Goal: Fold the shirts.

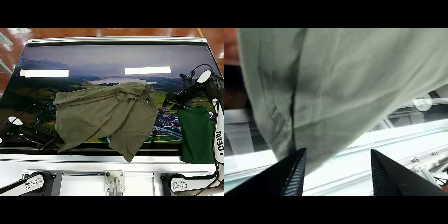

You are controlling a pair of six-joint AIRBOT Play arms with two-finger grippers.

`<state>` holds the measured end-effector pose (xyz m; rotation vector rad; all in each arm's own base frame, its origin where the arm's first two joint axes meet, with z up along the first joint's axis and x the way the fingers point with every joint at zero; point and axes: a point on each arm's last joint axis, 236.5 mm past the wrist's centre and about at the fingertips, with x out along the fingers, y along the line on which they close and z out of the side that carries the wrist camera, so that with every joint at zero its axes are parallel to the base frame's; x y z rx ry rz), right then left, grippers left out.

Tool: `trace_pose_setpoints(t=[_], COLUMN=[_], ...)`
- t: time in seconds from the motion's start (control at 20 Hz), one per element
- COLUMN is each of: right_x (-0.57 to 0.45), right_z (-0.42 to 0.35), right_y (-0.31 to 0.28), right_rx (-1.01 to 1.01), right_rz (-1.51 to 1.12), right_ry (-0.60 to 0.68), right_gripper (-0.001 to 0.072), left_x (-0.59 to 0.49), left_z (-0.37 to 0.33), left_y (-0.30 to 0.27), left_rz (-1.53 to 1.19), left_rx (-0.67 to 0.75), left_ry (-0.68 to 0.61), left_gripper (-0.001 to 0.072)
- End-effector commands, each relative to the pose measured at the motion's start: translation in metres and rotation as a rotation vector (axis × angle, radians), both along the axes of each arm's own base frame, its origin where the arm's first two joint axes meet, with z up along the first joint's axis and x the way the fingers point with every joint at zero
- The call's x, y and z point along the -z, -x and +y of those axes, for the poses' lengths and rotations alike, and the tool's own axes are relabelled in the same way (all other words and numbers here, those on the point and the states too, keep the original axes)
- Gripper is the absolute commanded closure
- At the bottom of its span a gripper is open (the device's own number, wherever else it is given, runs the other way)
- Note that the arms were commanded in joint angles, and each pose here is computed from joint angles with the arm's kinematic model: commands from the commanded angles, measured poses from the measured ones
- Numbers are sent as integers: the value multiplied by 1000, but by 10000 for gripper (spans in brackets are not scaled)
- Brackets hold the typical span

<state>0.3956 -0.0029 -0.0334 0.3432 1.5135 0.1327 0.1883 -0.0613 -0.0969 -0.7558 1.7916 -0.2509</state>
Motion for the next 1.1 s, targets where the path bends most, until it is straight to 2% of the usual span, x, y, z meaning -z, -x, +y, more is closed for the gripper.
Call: trace_pose_setpoints(t=[0.0, 0.35, 0.5, 0.8, 0.85, 0.9, 1.0, 1.05], right_x=[1, 0, 1, 1, 1, 1, 1, 1], right_z=[0, -1, -1, -1, -1, -1, -1, -1], right_y=[-3, -4, -4, -5, -5, -5, -5, -5], right_rx=[4, 6, 6, 8, 8, 7, 7, 7], right_rz=[-14, -18, -20, -23, -23, -23, -21, -20], right_ry=[1, 1, 2, 4, 4, 4, 3, 3], right_gripper=[138, 138, 138, 138, 138, 138, 138, 138], left_x=[7, 9, 12, 17, 16, 16, 13, 11], left_z=[6, 7, 6, -5, -7, -9, -13, -12], left_y=[6, 4, 8, 14, 11, 8, 0, -4], left_rz=[5, -1, 8, 22, 14, 7, -26, -43], left_rx=[33, 30, 27, -13, -26, -39, -45, -40], left_ry=[-41, -50, -50, -13, -7, 2, 25, 26], left_gripper=[245, 246, 303, 315, 384, 497, 669, 668])
